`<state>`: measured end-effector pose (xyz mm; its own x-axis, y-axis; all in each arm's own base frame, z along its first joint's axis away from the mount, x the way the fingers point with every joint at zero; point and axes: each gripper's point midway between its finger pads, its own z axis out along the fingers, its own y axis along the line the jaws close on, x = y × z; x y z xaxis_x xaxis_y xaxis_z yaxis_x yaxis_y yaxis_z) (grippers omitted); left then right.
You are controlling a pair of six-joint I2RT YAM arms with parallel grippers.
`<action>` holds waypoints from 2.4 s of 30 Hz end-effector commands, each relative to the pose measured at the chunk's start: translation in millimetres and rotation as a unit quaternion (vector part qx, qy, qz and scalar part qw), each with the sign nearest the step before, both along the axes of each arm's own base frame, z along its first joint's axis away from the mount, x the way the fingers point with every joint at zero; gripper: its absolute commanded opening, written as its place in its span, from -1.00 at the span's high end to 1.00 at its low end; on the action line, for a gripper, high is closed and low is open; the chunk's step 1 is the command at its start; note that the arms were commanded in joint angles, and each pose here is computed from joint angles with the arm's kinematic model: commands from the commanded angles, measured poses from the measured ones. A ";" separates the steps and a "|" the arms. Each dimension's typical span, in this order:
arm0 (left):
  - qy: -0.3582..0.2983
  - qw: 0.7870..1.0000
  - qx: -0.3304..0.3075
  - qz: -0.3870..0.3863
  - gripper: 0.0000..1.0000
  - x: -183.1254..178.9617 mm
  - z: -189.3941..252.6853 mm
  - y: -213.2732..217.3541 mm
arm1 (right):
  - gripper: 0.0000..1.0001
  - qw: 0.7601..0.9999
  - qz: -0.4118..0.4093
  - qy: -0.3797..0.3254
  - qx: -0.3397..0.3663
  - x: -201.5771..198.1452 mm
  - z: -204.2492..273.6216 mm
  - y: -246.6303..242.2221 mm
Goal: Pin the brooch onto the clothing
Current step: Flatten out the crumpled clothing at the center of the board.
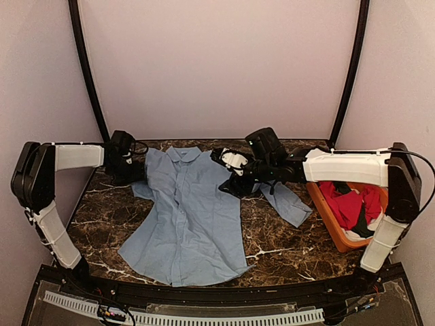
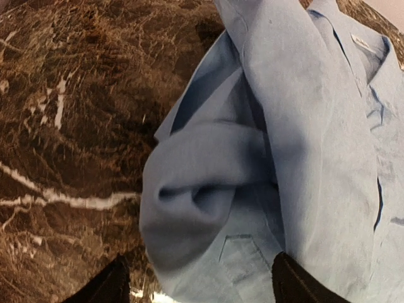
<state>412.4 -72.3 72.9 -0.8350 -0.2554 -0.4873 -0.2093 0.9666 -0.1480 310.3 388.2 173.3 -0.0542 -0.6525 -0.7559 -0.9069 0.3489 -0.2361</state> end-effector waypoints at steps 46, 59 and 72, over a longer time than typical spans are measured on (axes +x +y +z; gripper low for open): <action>-0.061 0.952 0.289 0.083 -0.35 -16.0 176.5 136.5 | -0.32 0.984 -0.144 0.103 -0.023 111.3 -74.5 -9.4; -0.058 0.977 0.182 -0.096 -0.29 50.2 90.0 -11.5 | -0.34 0.966 -0.254 0.044 -0.013 92.8 8.3 -77.8; -0.105 0.962 0.072 -0.241 -0.27 118.1 58.6 -200.5 | -0.31 0.903 -0.368 0.189 -0.113 25.8 -71.6 -179.3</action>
